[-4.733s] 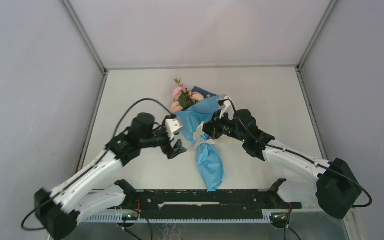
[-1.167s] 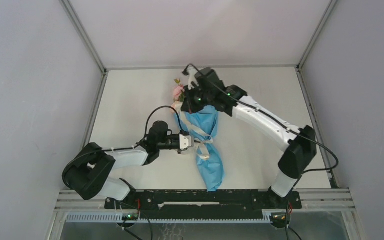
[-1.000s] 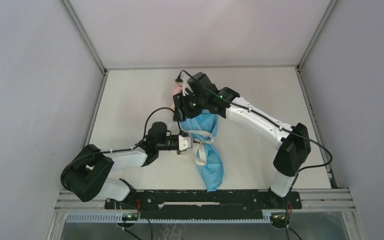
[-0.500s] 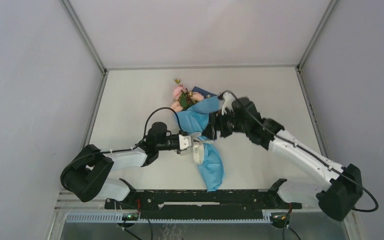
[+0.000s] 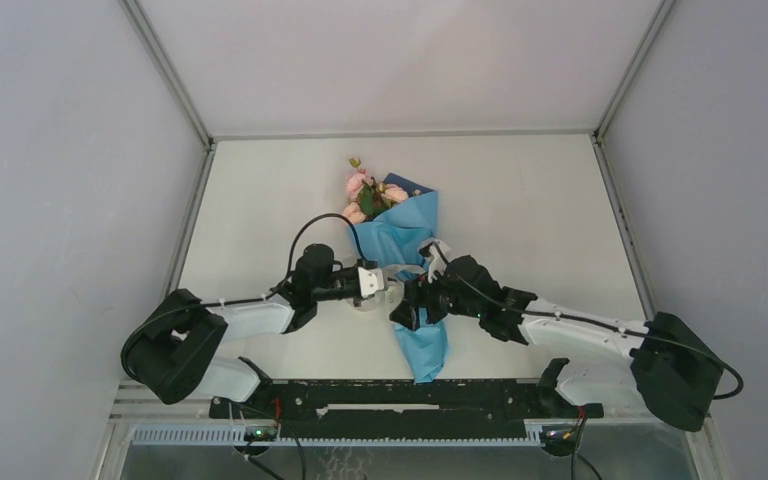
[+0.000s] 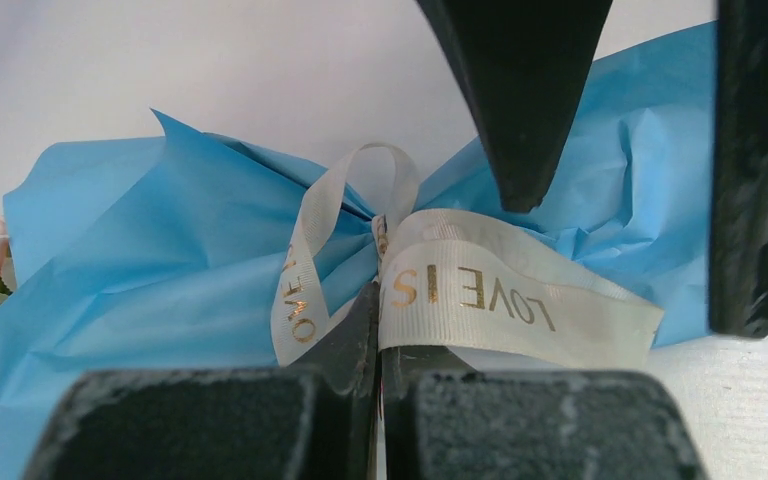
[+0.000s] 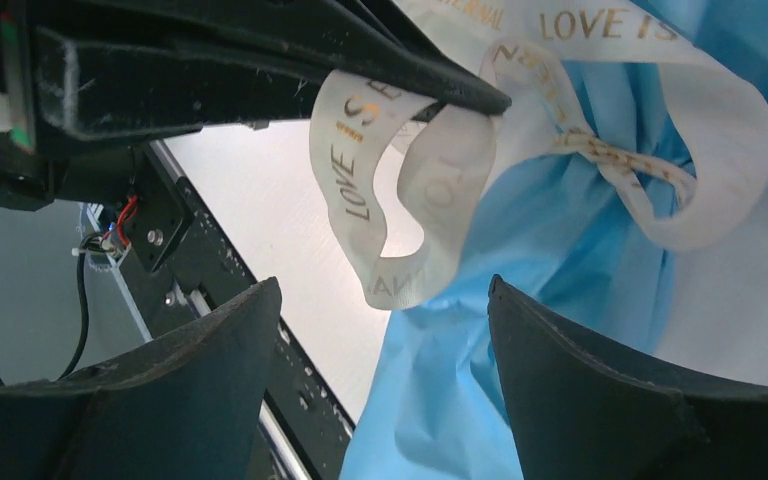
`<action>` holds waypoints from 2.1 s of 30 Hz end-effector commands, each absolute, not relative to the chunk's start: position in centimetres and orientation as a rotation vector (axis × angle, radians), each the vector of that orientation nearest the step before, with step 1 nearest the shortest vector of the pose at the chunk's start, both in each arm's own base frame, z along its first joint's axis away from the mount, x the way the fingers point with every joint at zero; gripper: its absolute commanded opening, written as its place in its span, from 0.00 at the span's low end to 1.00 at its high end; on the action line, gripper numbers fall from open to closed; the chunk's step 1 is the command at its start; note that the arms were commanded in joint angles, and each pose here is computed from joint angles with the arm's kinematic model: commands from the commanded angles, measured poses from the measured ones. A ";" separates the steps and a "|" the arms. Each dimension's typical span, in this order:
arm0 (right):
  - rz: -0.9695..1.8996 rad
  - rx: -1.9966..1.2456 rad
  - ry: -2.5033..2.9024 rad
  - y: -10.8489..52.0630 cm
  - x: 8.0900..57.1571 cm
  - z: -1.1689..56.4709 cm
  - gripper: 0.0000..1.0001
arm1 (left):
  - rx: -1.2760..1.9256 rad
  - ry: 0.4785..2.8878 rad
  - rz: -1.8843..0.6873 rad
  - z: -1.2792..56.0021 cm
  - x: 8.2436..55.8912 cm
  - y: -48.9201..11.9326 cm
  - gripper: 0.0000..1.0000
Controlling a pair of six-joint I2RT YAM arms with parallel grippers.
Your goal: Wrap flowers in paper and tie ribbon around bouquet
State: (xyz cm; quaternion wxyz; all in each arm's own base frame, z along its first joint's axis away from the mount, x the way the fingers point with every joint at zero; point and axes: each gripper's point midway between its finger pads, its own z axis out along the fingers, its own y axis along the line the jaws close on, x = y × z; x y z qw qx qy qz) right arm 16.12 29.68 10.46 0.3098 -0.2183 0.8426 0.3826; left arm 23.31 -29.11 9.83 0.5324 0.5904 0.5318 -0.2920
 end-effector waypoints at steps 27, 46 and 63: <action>1.134 -0.537 2.110 32.7 19.7 12.4 0.00 | 1.393 1.263 -0.649 10.8 24.8 -29.6 0.00; 1.124 -0.537 2.140 31.0 20.4 12.8 0.00 | 2.381 1.537 -0.394 6.2 22.6 -10.0 0.87; 1.106 -0.526 2.110 30.4 20.8 14.3 0.00 | 2.217 1.549 -0.057 2.7 29.5 -10.2 0.56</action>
